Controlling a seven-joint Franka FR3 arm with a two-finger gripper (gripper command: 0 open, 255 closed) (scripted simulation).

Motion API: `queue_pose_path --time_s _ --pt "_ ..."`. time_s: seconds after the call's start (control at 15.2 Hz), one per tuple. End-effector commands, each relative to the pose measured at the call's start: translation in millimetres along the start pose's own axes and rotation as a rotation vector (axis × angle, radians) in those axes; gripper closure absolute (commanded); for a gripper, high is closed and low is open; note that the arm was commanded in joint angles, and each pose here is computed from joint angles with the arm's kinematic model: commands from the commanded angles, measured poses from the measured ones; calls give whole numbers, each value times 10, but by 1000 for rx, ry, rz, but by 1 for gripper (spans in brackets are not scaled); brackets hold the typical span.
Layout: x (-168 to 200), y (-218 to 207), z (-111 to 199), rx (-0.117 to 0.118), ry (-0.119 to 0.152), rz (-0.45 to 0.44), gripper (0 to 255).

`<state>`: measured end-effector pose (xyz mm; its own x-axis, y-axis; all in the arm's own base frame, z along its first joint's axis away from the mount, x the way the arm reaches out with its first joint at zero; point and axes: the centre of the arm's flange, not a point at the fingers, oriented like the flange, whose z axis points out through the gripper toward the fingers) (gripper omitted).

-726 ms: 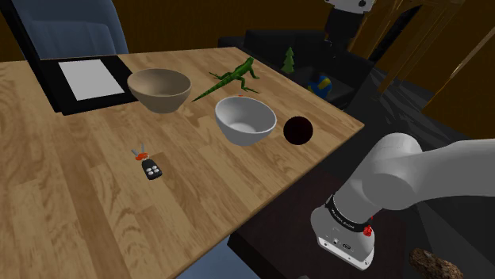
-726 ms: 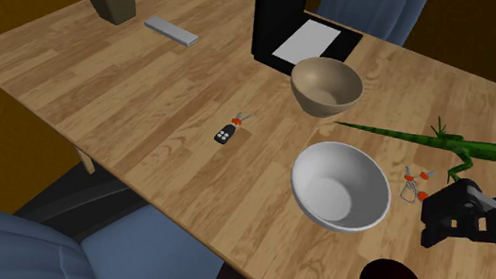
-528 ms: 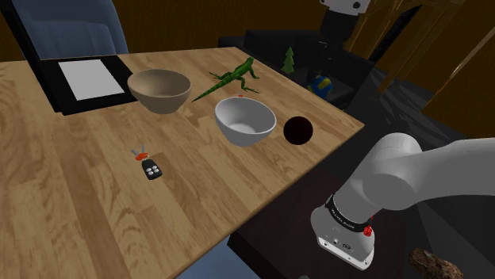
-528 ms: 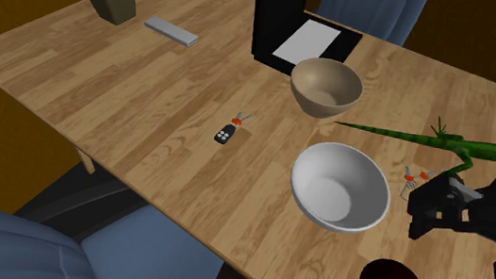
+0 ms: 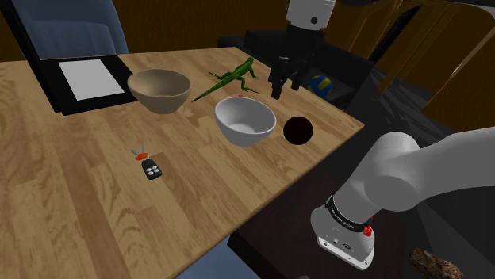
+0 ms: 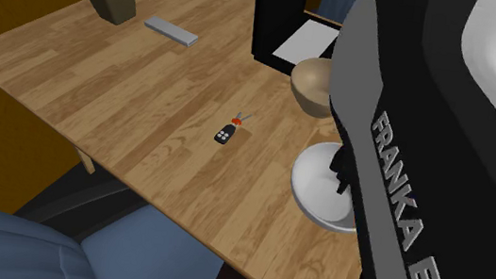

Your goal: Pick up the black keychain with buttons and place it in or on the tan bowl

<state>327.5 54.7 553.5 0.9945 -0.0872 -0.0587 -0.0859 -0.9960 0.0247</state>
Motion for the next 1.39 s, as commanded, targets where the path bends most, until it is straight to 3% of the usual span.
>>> queue_pose_path --time_s 0.0,1.32 --pt "114 -231 101 1 1 5 0" --pt "1128 -2503 955 5 8 39 0"
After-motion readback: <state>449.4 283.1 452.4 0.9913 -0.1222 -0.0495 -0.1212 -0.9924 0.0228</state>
